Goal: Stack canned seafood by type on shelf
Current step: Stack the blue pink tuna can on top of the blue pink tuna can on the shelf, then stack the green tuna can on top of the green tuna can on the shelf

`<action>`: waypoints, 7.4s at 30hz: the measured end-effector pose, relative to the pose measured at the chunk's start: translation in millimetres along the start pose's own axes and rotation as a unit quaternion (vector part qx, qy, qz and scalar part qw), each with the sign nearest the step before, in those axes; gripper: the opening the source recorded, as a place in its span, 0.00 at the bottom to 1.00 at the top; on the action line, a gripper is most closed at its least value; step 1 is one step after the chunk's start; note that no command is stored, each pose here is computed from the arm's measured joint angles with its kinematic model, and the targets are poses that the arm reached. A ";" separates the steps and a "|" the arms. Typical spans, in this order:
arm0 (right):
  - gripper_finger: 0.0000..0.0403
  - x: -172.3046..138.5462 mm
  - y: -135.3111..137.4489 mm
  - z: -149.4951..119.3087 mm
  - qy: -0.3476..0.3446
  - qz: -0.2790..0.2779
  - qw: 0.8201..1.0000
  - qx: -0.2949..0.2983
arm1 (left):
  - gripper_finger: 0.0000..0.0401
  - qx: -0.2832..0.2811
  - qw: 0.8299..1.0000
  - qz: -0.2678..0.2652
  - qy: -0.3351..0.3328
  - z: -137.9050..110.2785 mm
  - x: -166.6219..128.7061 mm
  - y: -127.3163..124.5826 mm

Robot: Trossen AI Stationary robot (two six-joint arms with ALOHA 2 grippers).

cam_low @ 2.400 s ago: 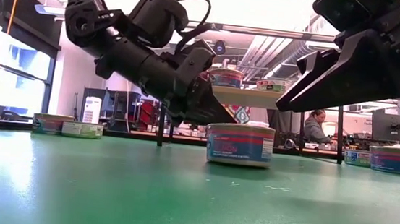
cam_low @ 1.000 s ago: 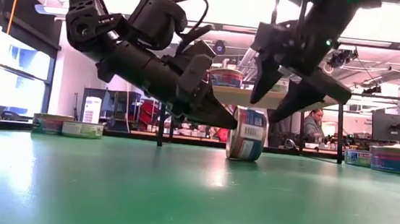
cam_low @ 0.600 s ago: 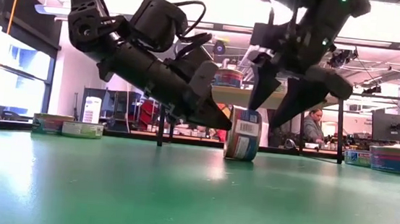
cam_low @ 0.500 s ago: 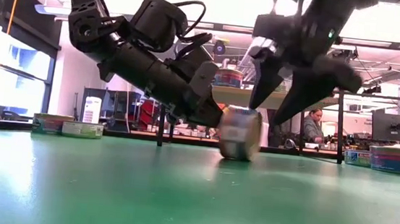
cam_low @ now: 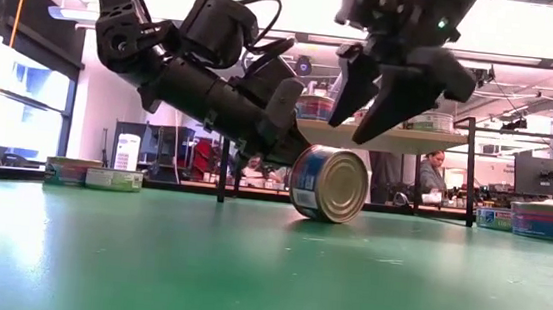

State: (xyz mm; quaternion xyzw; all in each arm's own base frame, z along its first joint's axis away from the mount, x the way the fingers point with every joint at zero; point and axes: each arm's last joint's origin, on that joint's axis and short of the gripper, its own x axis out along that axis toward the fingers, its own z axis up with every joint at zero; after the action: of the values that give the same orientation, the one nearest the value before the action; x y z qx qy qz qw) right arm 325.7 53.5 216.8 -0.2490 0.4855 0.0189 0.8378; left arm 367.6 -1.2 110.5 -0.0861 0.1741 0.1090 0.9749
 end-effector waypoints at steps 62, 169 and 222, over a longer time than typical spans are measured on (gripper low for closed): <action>0.44 -57.6 -190.2 -18.4 0.008 -0.332 0.942 -0.056 | 0.00 0.039 0.989 0.128 0.061 -51.1 -106.8 -46.2; 0.65 11.5 112.4 -52.1 -0.163 -0.088 0.946 0.267 | 0.00 -0.123 0.853 0.431 0.268 -25.2 -139.3 122.5; 0.65 10.0 112.3 -45.8 -0.189 -0.055 0.939 0.282 | 0.00 -0.029 0.961 0.155 0.226 -11.6 -55.1 -47.5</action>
State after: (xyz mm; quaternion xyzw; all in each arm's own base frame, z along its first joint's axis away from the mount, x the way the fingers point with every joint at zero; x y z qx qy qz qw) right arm 263.5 129.7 145.3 -0.0212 0.2896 -0.1185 0.9496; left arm 324.9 -59.3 125.6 -0.1091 0.3981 0.2415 0.8782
